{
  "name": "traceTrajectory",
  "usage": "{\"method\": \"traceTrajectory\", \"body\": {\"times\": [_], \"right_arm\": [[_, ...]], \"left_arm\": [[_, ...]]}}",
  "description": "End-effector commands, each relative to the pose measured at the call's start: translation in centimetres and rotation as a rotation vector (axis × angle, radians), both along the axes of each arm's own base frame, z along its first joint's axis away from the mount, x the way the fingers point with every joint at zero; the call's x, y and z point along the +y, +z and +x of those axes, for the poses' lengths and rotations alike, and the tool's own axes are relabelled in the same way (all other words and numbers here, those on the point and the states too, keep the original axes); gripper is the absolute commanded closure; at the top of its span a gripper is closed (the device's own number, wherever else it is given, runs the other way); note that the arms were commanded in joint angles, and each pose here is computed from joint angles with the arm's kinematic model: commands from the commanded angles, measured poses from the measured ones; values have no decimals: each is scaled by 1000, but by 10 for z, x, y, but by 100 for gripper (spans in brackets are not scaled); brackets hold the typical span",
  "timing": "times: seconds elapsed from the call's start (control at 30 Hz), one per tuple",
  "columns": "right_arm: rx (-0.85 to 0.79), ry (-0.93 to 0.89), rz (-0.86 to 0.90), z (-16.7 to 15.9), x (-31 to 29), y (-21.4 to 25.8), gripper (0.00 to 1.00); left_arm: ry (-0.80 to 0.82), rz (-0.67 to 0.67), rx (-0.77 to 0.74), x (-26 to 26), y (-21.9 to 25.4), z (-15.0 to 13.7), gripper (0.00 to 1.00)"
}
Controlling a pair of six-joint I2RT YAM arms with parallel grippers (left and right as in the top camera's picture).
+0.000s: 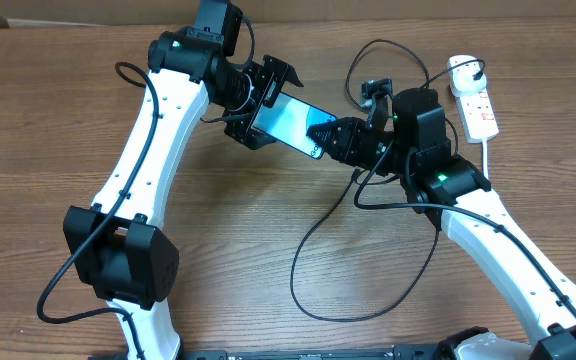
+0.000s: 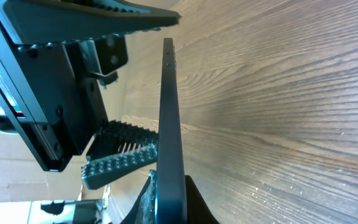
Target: Plug charger to phone and switch on socket
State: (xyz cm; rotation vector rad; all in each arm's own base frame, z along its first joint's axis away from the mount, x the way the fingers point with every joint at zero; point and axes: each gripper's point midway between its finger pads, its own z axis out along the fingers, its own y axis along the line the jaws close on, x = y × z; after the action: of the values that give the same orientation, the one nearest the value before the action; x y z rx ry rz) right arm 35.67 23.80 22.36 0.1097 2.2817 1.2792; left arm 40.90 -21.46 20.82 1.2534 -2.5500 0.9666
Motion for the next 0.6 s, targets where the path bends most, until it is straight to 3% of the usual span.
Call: {"method": "traceTrajectory", "body": {"times": [0.0, 0.3, 0.47, 0.57], "right_arm": [[-38, -44, -10, 8, -4, 9, 96], [7, -213, -18, 26, -22, 4, 96], [70, -276, 74, 30, -21, 12, 96], [121, -316, 167, 34, -19, 22, 96]], "left_arm": [[-24, 67, -121, 14, 8, 12, 0], [-35, 143, -235, 64, 12, 34, 0], [-213, 74, -493, 72, 53, 41, 0], [-383, -84, -748, 55, 105, 34, 0]]}}
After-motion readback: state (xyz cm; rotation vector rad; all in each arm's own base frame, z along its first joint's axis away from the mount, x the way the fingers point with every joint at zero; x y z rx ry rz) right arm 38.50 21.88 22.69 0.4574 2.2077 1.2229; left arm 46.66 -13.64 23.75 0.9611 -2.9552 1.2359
